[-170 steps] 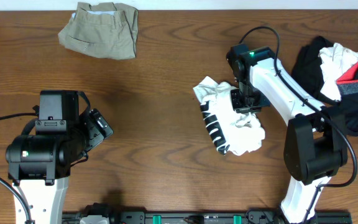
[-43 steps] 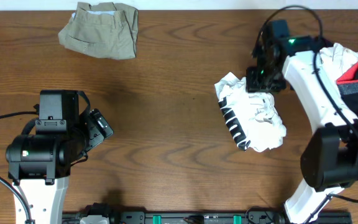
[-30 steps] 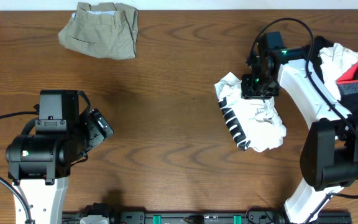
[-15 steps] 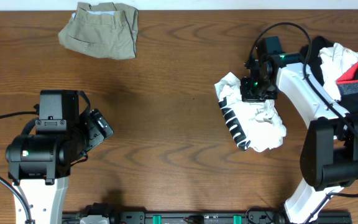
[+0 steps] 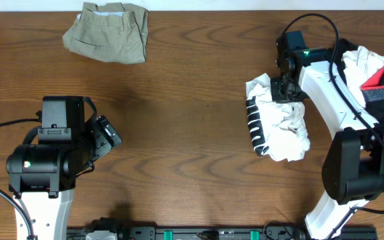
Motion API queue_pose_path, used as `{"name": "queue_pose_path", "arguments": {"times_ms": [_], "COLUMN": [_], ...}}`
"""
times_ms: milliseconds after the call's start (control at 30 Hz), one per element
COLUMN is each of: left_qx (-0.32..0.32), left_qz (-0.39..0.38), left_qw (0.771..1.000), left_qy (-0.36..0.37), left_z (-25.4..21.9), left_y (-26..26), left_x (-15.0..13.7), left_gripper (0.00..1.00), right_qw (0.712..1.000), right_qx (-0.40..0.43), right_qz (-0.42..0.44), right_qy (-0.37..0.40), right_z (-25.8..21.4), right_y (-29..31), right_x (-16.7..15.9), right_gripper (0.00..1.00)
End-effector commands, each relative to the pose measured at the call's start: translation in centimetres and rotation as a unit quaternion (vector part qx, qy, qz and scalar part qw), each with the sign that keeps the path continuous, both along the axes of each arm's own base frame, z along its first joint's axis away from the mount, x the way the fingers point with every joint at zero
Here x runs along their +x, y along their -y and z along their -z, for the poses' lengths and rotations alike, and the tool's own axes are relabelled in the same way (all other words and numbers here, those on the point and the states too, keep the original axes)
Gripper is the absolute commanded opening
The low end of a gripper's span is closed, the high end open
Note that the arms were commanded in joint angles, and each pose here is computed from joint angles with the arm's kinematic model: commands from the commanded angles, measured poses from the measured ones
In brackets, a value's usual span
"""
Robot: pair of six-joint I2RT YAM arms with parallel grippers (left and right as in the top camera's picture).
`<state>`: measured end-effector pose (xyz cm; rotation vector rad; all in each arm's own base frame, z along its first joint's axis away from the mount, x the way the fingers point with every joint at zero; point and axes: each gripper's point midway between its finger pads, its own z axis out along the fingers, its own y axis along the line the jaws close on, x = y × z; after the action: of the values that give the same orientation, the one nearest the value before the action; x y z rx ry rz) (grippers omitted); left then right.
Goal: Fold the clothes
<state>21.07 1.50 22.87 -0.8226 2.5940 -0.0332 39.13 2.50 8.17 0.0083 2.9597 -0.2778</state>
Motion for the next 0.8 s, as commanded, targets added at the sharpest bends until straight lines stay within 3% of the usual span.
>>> {"name": "queue_pose_path", "arguments": {"times_ms": [0, 67, 233, 433, 567, 767], "left_qx": [0.009, 0.009, 0.009, 0.009, 0.009, 0.009], "left_qz": [0.003, 0.003, 0.003, 0.003, 0.003, 0.003], "left_qw": [1.000, 1.000, 1.000, 1.000, 1.000, 1.000], "left_qy": [-0.003, -0.003, -0.004, -0.004, -0.004, -0.005], "left_z": [0.1, 0.1, 0.1, 0.1, 0.1, 0.1], "left_y": [-0.3, -0.3, -0.3, -0.3, -0.3, -0.3], "left_x": [0.0, 0.0, -0.1, -0.1, -0.1, -0.1], "left_gripper": [0.98, 0.98, 0.98, 0.98, 0.98, 0.98], "right_qw": [0.999, 0.998, 0.995, 0.995, 0.975, 0.975], "right_qx": [-0.038, -0.066, -0.065, 0.083, 0.219, 0.216], "right_qz": [0.009, 0.023, 0.073, 0.052, -0.036, -0.029], "right_qy": [0.012, 0.011, 0.000, 0.014, 0.005, -0.045], "right_z": [-0.8, -1.1, -1.5, -3.9, -5.0, -0.5], "right_y": [1.5, 2.5, 2.7, -2.3, -7.4, -7.1], "right_x": [0.6, 0.3, -0.9, 0.0, -0.2, -2.1], "right_gripper": [0.24, 0.23, 0.01, 0.01, 0.07, 0.05]}}
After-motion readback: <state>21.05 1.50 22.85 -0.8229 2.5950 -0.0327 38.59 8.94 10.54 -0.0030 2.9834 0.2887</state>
